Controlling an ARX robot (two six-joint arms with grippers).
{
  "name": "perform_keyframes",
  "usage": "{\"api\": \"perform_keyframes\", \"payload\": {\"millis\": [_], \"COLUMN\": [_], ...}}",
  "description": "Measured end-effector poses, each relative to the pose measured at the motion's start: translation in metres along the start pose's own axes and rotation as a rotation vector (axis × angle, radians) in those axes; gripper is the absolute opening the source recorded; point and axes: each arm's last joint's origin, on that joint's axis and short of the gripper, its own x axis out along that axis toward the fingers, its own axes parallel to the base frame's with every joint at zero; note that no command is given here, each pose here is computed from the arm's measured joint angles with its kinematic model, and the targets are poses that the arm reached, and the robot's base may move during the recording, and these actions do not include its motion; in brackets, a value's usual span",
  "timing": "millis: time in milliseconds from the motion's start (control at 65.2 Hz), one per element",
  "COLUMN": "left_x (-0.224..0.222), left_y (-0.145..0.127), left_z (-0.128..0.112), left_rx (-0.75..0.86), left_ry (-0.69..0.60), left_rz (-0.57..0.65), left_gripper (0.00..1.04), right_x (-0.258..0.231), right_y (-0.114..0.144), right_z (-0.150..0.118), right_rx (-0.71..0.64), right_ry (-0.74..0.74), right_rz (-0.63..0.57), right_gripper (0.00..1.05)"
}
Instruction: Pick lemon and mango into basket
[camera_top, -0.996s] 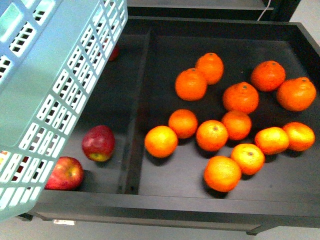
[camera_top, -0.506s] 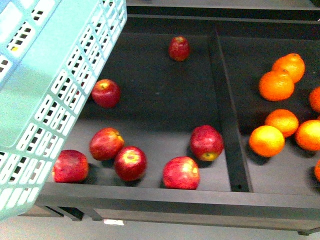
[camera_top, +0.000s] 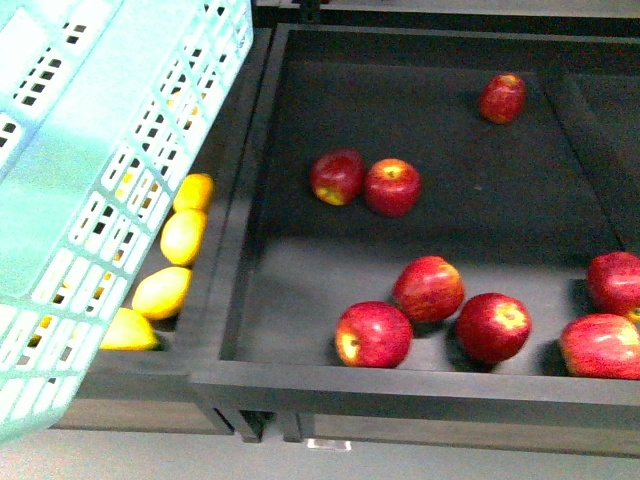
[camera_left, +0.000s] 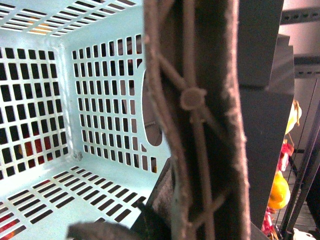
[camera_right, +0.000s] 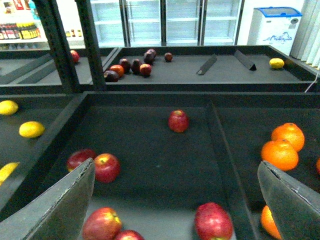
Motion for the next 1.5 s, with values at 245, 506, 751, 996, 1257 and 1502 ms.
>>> {"api": "perform_keyframes", "payload": {"millis": [245, 506, 751, 996, 1257, 1502], "left_x": [0.0, 0.0, 0.0, 0.0, -0.001, 0.018], "left_y": [0.0, 0.0, 0.0, 0.0, 0.0, -0.004], "left_z": [0.0, 0.0, 0.0, 0.0, 0.003, -0.011], "left_rx": [0.0, 0.0, 0.0, 0.002, 0.019, 0.397], "left_ry": [0.0, 0.001, 0.0, -0.001, -0.045, 0.146], "left_rz": [0.0, 0.001, 0.001, 0.002, 0.001, 0.449], "left_gripper": [0.05, 0.05, 0.05, 0.05, 0.05, 0.05], "right_x": [0.0, 0.0, 0.0, 0.0, 0.0, 0.0], "right_y": [0.0, 0.0, 0.0, 0.0, 0.0, 0.0], "right_z": [0.0, 0.0, 0.0, 0.0, 0.0, 0.0], "right_rx": [0.0, 0.0, 0.0, 0.0, 0.0, 0.0], "right_ry": [0.0, -0.001, 0.0, 0.0, 0.0, 0.001], "right_rz": [-0.002, 0.001, -0.001, 0.001, 0.007, 0.003], "right_gripper": [0.96, 0.96, 0.96, 0.96, 0.96, 0.96]}}
